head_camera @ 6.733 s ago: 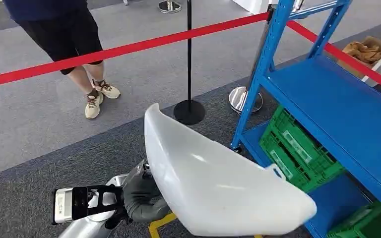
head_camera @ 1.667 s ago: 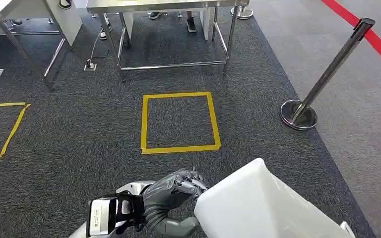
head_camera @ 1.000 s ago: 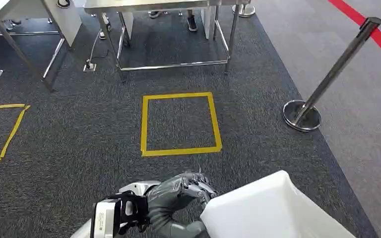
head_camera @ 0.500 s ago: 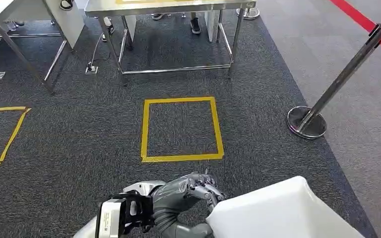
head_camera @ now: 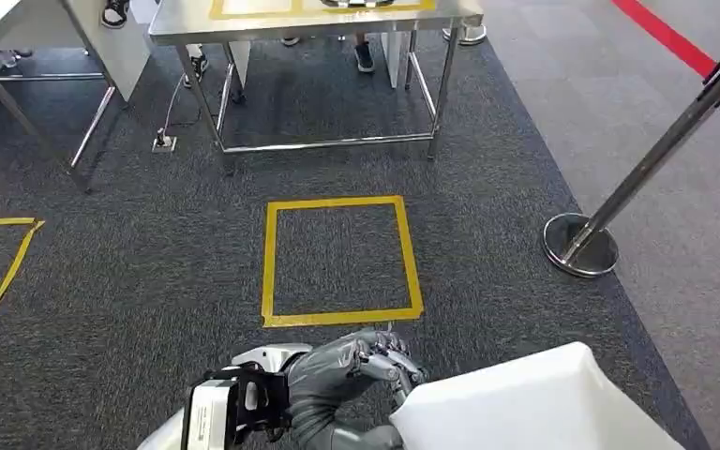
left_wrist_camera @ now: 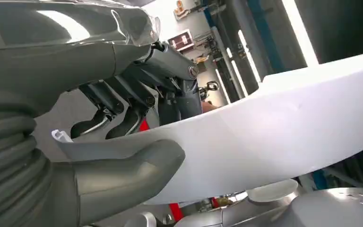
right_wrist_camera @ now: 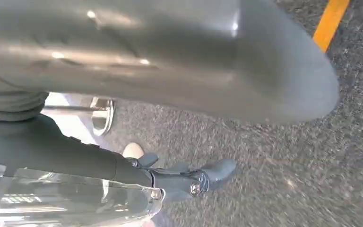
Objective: Take the parts from the cabinet and place them on the table.
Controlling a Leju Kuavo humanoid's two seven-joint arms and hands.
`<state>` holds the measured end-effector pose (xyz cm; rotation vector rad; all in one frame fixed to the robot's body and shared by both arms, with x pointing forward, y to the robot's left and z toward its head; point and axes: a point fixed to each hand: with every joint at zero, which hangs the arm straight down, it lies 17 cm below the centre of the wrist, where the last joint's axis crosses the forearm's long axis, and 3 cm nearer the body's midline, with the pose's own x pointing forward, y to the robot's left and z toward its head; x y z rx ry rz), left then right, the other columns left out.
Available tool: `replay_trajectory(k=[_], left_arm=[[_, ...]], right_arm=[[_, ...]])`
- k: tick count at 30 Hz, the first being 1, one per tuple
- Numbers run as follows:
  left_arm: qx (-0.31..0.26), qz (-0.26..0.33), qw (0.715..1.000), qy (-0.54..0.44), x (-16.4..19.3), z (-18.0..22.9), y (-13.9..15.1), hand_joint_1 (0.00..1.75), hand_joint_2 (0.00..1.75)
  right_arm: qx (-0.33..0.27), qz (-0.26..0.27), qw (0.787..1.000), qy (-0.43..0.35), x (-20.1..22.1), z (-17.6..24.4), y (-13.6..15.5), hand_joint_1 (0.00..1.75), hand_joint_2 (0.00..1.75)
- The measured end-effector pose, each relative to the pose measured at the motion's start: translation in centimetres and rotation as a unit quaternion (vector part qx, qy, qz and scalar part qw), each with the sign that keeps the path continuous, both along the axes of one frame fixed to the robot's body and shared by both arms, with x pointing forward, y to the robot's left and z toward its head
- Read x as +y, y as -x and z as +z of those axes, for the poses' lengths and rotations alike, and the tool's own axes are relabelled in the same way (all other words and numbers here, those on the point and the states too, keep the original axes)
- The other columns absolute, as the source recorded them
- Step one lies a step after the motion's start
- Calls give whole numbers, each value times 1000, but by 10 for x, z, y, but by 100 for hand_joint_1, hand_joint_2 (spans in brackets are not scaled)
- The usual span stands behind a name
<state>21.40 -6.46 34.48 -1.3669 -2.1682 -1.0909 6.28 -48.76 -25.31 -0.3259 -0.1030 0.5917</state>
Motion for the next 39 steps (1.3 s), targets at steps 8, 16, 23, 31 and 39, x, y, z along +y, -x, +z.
replay_trajectory(k=[8,16,23,31,39], left_arm=[[-2,1,1000,-2,-3,0,0,175,175],[-3,5,1000,-2,-6,1,-2,175,175],[-1,12,1000,-9,-5,-6,-6,175,175],[-2,18,1000,-5,-4,-9,-9,175,175],[4,18,1000,-9,-5,-14,-11,175,175]], right_arm=[[-2,5,1000,-4,4,-1,-1,0,0],[-4,6,1000,-6,8,-2,-2,0,0],[-3,8,1000,-8,12,-3,0,0,0],[-8,11,1000,-9,15,-4,-5,0,0],[-5,10,1000,-10,16,-4,-2,0,0]])
